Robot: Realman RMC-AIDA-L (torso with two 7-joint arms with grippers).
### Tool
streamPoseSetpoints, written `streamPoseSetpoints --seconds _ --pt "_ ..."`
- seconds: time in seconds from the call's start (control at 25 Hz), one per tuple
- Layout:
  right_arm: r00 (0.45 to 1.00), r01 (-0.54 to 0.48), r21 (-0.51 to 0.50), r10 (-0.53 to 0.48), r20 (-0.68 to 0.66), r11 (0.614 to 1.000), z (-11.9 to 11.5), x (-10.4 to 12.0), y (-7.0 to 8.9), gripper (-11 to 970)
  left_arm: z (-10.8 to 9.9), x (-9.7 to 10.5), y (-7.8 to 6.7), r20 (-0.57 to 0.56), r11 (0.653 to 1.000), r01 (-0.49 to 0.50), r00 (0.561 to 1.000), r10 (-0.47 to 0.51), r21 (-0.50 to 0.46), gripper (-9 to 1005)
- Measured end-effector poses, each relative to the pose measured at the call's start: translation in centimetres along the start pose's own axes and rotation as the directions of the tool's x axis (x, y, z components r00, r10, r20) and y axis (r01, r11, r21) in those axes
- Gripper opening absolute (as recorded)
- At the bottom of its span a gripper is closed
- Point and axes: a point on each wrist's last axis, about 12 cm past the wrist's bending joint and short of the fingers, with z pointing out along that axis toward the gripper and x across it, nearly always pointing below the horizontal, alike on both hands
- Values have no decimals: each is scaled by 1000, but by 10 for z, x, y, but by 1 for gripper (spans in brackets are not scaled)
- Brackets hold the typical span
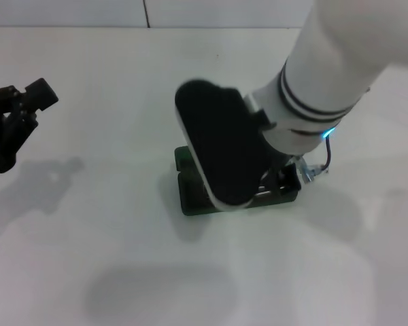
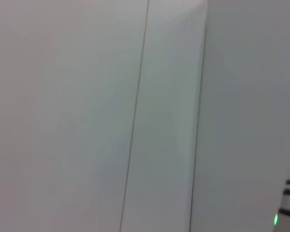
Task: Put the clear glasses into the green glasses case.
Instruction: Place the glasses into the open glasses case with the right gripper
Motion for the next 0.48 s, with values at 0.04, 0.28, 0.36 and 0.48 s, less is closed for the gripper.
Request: streamPoseSetpoints --seconds 0.04,0.28,0.36,0.48 --pt "999 13 18 -12 -33 1000 5 -1 1 112 0 0 0 3 1000 1 1000 -1 -2 37" --pt "999 17 42 -15 -43 999 9 -1 -1 112 0 4 -2 15 1000 19 1000 -19 -13 37" --pt "999 20 59 -18 -39 998 10 -3 -6 112 0 4 -2 16 1000 19 1000 -19 -13 37" --pt "1000 20 62 -19 -18 998 11 -7 -9 112 1 4 -2 15 1000 19 1000 -19 -13 37"
